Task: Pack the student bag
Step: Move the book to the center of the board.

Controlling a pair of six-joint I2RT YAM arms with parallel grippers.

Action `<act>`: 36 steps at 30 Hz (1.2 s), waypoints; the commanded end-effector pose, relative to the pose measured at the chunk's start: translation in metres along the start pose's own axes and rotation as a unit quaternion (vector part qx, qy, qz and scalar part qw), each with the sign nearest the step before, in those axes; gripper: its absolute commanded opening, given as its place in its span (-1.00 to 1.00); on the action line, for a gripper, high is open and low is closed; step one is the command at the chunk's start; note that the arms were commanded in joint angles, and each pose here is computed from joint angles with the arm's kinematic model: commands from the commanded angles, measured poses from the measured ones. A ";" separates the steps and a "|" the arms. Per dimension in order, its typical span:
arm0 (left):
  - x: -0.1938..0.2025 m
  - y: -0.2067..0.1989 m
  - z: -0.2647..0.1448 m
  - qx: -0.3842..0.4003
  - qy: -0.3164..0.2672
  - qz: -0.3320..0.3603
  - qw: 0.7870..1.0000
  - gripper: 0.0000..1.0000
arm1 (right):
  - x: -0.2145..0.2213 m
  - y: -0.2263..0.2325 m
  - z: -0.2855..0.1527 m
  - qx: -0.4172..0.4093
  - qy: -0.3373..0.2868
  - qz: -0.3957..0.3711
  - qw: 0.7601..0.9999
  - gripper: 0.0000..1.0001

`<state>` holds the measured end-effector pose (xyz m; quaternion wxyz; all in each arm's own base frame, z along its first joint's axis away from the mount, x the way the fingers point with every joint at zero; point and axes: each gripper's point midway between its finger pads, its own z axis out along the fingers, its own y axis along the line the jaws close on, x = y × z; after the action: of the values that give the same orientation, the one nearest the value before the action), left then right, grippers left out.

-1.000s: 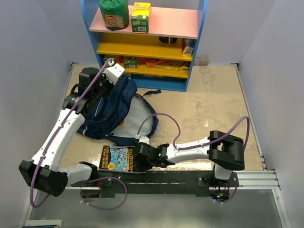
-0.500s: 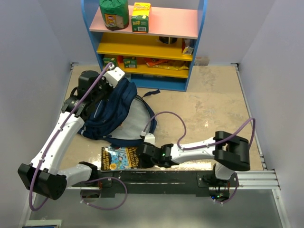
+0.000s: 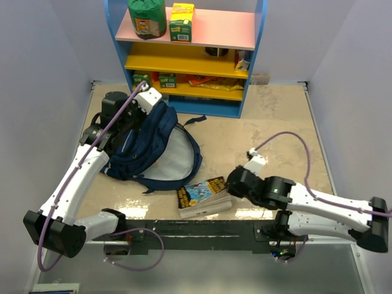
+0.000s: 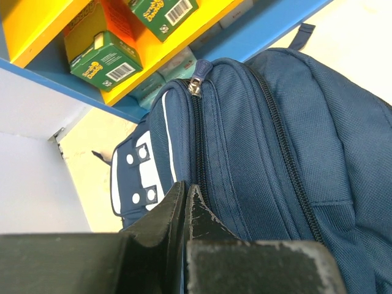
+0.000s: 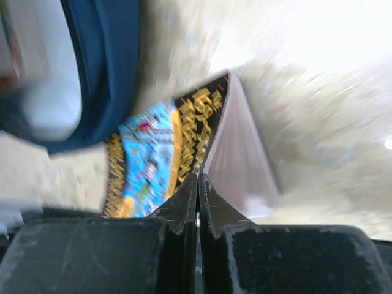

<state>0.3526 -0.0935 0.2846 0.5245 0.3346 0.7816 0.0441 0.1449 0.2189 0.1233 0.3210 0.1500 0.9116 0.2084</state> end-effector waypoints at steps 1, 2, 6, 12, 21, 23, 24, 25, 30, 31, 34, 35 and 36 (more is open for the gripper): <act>-0.003 0.006 -0.011 0.002 -0.010 0.016 1.000 -1.00 | -0.075 -0.028 -0.027 0.054 -0.131 0.014 0.990 -1.00; -0.004 -0.002 -0.012 0.022 -0.015 0.018 0.999 -1.00 | -0.091 -0.021 -0.027 0.051 -0.151 0.019 0.987 -1.00; 0.008 -0.030 -0.018 0.094 -0.001 0.021 0.995 -1.00 | -0.120 -0.021 -0.004 0.099 -0.166 -0.065 0.979 -1.00; 0.018 -0.050 -0.029 0.145 0.004 0.039 0.989 -1.00 | -0.173 -0.006 0.031 0.118 -0.203 -0.147 0.961 -1.00; 0.015 -0.055 -0.038 0.162 -0.003 0.044 0.986 -1.00 | -0.192 0.017 0.085 0.147 -0.135 -0.145 0.969 -0.77; 0.016 -0.054 -0.036 0.157 -0.004 0.046 0.986 -1.00 | -0.159 0.015 0.077 0.114 -0.083 -0.073 0.987 0.38; 0.016 -0.054 -0.034 0.154 -0.008 0.048 0.987 -1.00 | -0.140 0.022 0.075 0.081 -0.052 -0.037 0.995 0.48; 0.015 -0.054 -0.033 0.154 -0.010 0.046 0.987 -1.00 | -0.124 0.011 0.068 0.068 -0.039 -0.017 0.997 0.97; 0.010 -0.051 -0.027 0.148 -0.015 0.039 0.988 -1.00 | -0.078 0.009 0.053 -0.005 0.025 0.079 0.997 0.97; 0.009 -0.051 -0.027 0.147 -0.016 0.037 0.988 -1.00 | -0.067 0.000 0.052 0.006 0.038 0.088 0.995 0.97; 0.006 -0.049 -0.025 0.143 -0.021 0.033 0.989 -1.00 | -0.040 -0.020 0.045 0.040 0.089 0.108 0.989 0.97; 0.005 -0.049 -0.025 0.143 -0.023 0.034 0.989 -1.00 | -0.029 -0.026 0.044 0.050 0.113 0.106 0.987 0.97; 0.005 -0.048 -0.024 0.143 -0.022 0.034 0.989 -1.00 | -0.021 -0.031 0.045 0.060 0.130 0.104 0.984 0.97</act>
<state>0.2950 -0.1196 0.2547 0.4529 0.4447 0.7702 -0.0628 0.2204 0.1901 0.1075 0.2628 0.2058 0.9221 0.1956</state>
